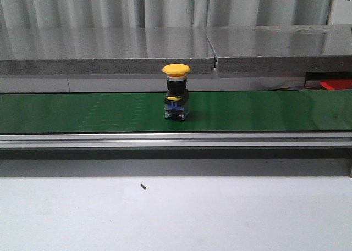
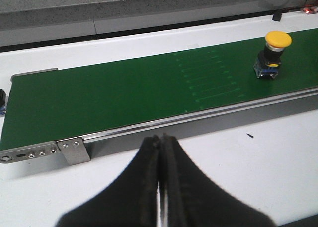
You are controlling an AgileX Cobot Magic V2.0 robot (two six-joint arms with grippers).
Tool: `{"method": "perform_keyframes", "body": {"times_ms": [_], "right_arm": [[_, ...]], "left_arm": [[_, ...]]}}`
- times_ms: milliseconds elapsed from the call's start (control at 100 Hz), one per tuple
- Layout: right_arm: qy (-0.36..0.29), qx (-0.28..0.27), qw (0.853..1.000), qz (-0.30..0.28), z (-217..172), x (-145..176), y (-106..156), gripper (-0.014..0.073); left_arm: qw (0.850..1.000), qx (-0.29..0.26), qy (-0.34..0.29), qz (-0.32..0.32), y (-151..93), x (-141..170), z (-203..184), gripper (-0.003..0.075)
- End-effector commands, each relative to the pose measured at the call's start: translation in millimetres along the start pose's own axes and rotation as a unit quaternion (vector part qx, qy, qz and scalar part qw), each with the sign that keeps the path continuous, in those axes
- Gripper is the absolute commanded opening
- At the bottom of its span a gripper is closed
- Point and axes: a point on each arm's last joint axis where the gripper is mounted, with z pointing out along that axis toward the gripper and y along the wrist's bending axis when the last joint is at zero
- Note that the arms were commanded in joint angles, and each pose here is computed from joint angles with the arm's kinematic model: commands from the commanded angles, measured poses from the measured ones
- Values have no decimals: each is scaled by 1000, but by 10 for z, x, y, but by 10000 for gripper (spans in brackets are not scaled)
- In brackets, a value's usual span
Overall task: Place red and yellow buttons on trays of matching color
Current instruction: 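Carry the red button into the red tray and open the right gripper, then lower the right gripper onto the yellow button on the belt and lift it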
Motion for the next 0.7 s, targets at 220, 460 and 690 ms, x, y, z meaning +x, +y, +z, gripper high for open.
{"method": "perform_keyframes", "body": {"times_ms": [220, 460, 690], "right_arm": [[-82, -28, 994, -72, -979, -236, 578, 456], [-82, -64, 988, -112, -1349, -153, 1012, 456], [-77, -89, 984, -136, -1598, -17, 1257, 456]], "left_arm": [[999, 5, -44, -4, -9, -130, -36, -19], [999, 5, -44, -4, -9, -130, -36, -19], [999, 5, -44, -4, -9, -130, -36, -19]]}}
